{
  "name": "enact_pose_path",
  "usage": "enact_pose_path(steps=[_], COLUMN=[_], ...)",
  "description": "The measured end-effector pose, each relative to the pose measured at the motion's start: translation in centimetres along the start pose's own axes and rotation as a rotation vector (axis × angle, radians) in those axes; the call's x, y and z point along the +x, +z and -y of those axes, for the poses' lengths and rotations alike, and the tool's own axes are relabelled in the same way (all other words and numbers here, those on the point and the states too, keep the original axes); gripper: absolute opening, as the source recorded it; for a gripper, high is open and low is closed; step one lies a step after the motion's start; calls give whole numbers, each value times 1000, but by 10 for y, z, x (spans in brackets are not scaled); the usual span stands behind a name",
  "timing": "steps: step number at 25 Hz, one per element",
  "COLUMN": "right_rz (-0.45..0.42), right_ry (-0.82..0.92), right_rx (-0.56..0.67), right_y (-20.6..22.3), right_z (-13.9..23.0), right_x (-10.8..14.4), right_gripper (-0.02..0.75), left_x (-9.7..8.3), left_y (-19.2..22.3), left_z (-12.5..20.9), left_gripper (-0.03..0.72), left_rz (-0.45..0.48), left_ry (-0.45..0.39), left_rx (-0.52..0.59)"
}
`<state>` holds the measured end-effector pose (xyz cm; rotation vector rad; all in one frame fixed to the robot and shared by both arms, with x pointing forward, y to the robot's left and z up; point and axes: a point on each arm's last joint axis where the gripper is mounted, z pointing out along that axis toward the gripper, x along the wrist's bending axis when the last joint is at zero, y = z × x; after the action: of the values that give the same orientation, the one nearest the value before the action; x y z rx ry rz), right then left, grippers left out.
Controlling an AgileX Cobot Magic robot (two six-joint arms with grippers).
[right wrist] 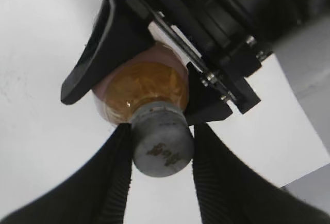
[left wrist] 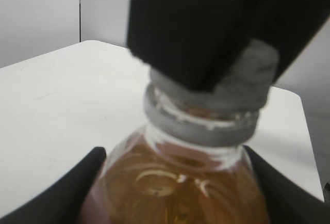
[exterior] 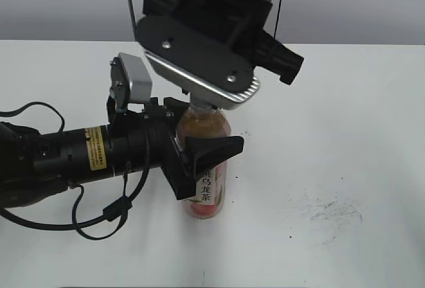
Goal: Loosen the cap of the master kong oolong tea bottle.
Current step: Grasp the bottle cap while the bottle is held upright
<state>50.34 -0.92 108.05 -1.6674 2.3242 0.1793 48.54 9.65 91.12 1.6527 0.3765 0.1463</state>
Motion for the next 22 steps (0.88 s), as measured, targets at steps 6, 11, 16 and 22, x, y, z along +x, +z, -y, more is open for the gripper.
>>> enact_pose_path(steps=[6,11,16,22], right_rz=[3,8,10,8], right_ry=[-329,-569,-621,-628], right_rx=[-3,-2,0,-2], right_y=[0,-1,-4,-5], right_z=[0,0,0,0], right_x=[0,0,-2,-3], right_gripper=[270,270,270,270], left_x=[0,0,0,0], left_y=[0,0,0,0], left_z=[0,0,0,0], left_gripper=[445,445,445,445], left_rz=[0,0,0,1], left_ry=[0,0,0,0], left_rx=[0,0,-1,-2])
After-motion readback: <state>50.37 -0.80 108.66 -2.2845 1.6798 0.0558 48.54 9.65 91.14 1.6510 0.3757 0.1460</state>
